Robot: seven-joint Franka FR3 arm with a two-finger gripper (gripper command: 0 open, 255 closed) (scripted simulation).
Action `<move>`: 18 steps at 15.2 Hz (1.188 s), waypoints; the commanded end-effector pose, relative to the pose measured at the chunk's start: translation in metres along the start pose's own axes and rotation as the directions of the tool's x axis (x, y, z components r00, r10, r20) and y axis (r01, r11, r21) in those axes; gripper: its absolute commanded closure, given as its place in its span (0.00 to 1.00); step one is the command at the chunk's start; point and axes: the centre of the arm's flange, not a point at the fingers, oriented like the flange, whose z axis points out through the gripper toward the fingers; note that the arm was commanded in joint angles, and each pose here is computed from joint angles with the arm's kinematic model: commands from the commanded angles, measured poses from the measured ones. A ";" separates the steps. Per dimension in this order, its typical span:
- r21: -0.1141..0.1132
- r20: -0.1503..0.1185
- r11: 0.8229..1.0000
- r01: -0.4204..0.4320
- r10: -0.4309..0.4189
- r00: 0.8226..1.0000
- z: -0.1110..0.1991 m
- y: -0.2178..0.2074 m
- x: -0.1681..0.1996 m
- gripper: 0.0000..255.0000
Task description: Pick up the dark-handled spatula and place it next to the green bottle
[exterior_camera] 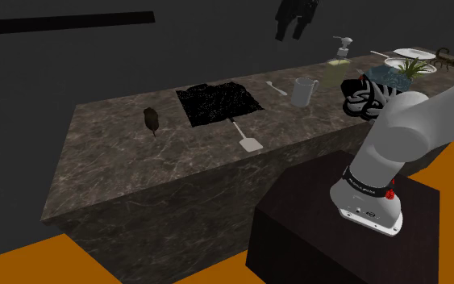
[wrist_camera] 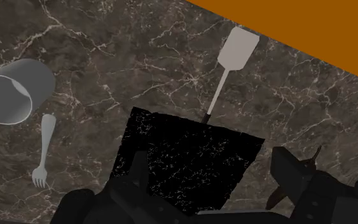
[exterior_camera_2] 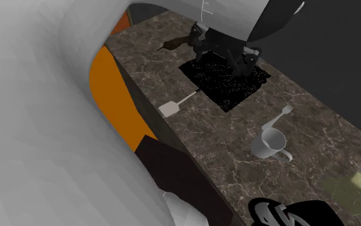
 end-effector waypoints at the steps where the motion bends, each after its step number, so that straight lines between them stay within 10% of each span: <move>1: 0.000 0.000 1.000 0.000 0.000 1.000 0.000 0.000 0.000 0.00; 18: -0.133 0.028 0.951 -0.280 0.286 0.958 0.215 -0.080 0.042 0.00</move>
